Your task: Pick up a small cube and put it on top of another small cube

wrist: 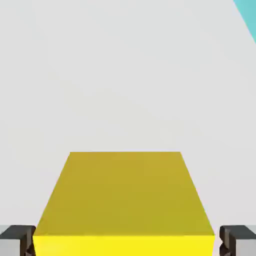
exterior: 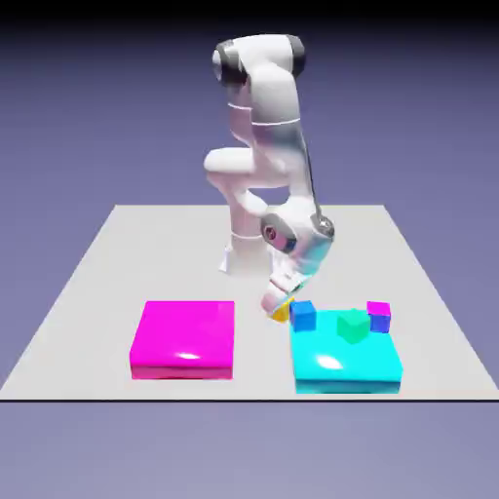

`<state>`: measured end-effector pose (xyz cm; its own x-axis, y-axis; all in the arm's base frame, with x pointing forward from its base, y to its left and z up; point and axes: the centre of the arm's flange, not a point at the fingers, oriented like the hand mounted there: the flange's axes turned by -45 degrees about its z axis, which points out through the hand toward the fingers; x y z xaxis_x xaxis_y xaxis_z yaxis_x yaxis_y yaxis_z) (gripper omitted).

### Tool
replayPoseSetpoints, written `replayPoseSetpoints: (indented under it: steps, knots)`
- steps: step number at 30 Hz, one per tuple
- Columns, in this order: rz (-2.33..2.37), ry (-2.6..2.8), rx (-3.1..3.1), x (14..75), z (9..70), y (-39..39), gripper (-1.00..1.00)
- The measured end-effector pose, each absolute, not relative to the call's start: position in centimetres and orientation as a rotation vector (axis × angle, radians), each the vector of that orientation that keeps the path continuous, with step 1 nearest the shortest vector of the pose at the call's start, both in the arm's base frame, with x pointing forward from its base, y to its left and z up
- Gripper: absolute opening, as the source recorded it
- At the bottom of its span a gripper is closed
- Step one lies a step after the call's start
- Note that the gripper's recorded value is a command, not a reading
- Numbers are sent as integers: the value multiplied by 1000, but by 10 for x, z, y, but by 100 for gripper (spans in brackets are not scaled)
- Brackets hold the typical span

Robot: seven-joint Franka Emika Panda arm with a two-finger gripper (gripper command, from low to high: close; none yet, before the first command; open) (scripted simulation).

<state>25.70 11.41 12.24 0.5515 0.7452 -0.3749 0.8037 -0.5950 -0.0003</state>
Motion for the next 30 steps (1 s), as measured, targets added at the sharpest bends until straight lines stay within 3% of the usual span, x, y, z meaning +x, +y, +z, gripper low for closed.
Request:
replayPoseSetpoints:
  steps: [13, 20, 30]
  knots:
    - [-509, 1317, 2614, 268, 189, 129, -100]
    - [-301, 1172, 2763, 376, 267, 73, -100]
    - [-318, 2052, 2000, 426, 319, 233, -100]
